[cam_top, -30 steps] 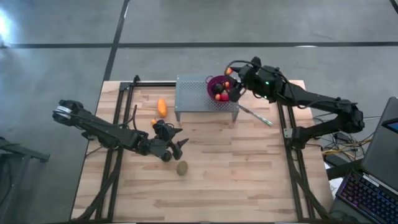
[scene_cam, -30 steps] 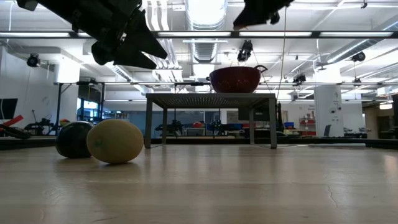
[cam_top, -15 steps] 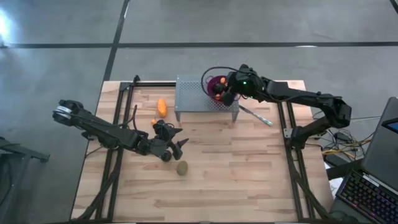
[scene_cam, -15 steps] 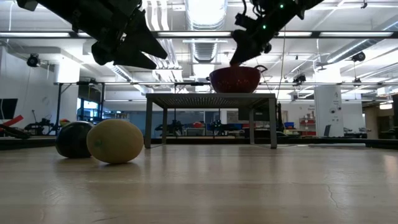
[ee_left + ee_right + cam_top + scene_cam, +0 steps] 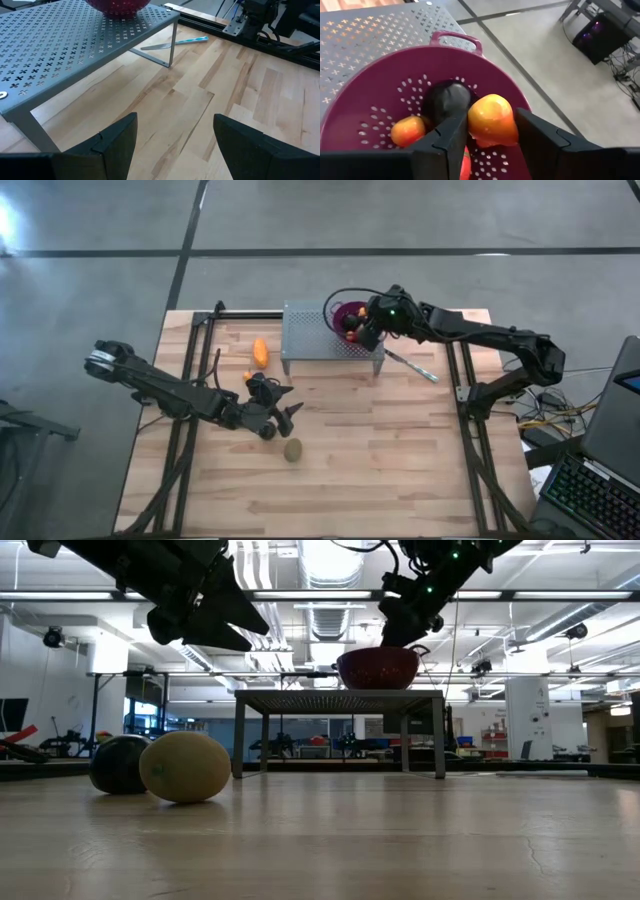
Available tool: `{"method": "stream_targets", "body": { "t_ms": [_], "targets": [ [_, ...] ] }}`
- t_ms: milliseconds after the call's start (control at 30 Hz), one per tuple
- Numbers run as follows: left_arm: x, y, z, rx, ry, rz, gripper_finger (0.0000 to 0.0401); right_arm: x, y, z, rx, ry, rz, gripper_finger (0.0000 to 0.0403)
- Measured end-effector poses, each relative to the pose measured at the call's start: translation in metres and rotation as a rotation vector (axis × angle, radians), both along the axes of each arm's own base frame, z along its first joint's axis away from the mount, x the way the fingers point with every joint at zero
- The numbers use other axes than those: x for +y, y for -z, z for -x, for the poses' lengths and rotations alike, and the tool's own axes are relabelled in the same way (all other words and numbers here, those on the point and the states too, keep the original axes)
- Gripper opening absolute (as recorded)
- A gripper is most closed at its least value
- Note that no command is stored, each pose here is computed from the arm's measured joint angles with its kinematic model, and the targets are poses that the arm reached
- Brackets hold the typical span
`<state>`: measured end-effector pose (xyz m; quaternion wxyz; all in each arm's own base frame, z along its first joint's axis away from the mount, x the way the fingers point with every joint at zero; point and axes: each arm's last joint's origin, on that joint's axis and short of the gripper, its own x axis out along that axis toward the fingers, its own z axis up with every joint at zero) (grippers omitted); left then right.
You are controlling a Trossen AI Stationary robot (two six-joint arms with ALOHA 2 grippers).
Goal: Pick & Place Fruit
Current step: Put the pear into the purple strainer bowl on the shelf, then put the mango into the purple strainer bowl on the shelf
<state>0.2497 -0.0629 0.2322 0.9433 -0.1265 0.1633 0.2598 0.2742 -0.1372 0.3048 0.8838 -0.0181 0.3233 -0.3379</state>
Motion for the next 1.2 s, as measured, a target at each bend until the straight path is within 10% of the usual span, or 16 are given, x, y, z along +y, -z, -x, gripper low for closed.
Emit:
{"method": "stream_targets", "body": {
  "t_ms": [667,1200],
  "targets": [
    [0.0,0.0,0.0,0.0,0.0,0.0,0.0266,0.001,-0.001,0.002,0.004,0.0,-0.002,0.0254],
    [0.0,0.003,0.002,0.035,0.003,-0.013,0.0266,0.042,-0.037,0.041,-0.117,-0.147,-0.19,0.019]
  ]
}}
